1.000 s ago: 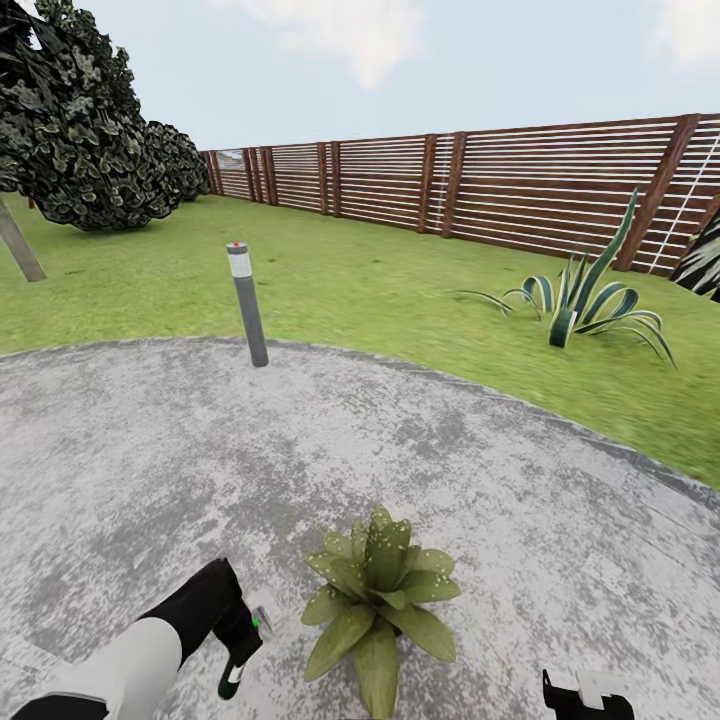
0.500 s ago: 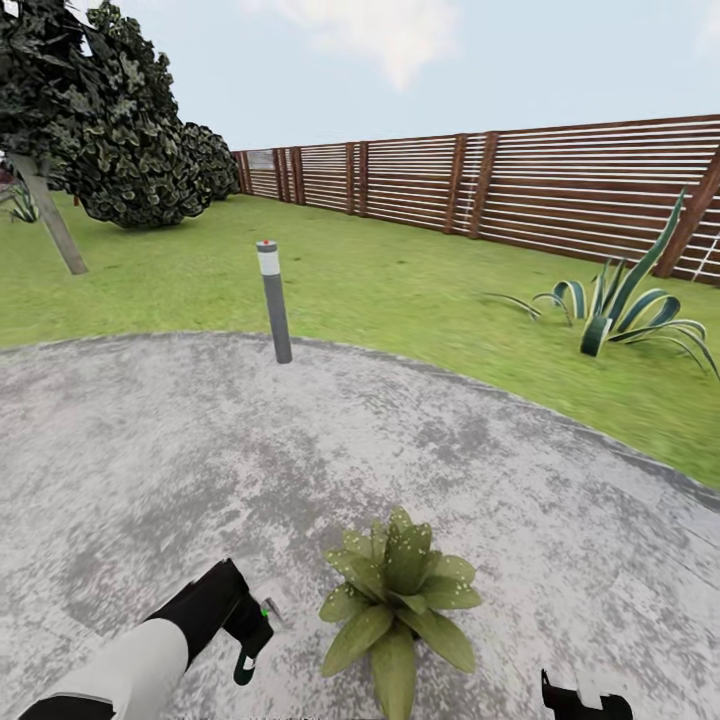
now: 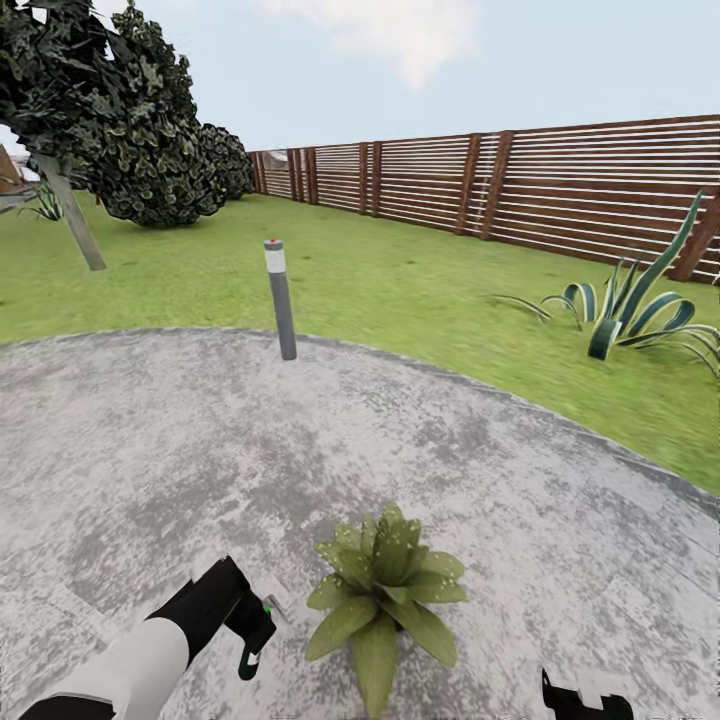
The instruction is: Pick up the pesticide atomizer in the garden and spray insectifuge to fully cover both potted plants in the garden.
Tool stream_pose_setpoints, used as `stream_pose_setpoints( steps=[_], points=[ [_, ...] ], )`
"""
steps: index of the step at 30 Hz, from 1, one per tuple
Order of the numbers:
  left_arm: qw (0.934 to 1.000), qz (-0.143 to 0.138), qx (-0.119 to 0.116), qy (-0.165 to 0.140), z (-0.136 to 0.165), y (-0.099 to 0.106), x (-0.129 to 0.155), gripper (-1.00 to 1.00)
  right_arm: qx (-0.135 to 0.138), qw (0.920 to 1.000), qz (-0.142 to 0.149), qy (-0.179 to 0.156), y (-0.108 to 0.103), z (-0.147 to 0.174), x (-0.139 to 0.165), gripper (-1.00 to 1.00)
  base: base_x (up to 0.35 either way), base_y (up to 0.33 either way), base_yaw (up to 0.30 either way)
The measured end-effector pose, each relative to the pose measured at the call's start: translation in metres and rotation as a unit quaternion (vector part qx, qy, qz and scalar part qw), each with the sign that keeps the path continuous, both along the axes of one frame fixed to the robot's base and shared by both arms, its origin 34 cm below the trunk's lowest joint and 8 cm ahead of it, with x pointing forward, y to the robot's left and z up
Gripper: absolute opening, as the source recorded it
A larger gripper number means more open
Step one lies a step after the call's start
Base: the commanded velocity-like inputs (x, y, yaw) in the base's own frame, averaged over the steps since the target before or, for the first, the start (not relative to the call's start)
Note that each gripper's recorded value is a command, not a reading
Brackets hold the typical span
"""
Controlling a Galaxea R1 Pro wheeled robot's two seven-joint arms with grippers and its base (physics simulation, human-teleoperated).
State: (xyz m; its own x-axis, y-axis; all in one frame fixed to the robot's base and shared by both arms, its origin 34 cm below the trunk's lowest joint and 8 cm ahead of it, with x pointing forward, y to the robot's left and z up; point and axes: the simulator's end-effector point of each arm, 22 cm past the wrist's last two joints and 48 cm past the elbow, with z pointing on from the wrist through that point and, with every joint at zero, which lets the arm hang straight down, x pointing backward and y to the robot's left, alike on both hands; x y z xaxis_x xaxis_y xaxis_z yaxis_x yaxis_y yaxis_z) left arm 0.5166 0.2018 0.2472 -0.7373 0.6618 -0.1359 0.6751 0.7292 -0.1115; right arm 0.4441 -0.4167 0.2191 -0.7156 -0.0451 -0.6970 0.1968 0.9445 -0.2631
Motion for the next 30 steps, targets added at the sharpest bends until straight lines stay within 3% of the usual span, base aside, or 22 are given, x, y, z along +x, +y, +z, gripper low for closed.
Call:
stream_pose_setpoints(
  steps=[7, 13, 25, 30],
  points=[
    [0.9997, 0.005, 0.019, -0.014, -0.0022, 0.0091, 0.0052, -1.00, 0.000, 1.0000, 0.000, 0.000, 0.0001, 0.0001, 0.0002, 1.00, -0.008, -0.007, 0.251],
    [0.9995, 0.025, 0.004, -0.018, -0.0017, 0.0021, 0.0078, -1.00, 0.000, 1.0000, 0.000, 0.000, 0.0001, 0.0001, 0.0000, 1.00, 0.000, -0.003, 0.065],
    [0.9995, 0.026, 0.003, -0.018, -0.0019, 0.0014, 0.0079, -1.00, -0.001, 1.0000, 0.001, 0.001, -0.0009, 0.0000, -0.0002, 1.00, -0.056, -0.226, 0.004],
    [0.9995, 0.026, 0.003, -0.018, -0.0016, 0.0016, 0.0079, -1.00, 0.000, 1.0000, 0.001, 0.001, 0.0002, -0.0003, -0.0004, 1.00, -0.041, -0.030, 0.212]
  ],
)
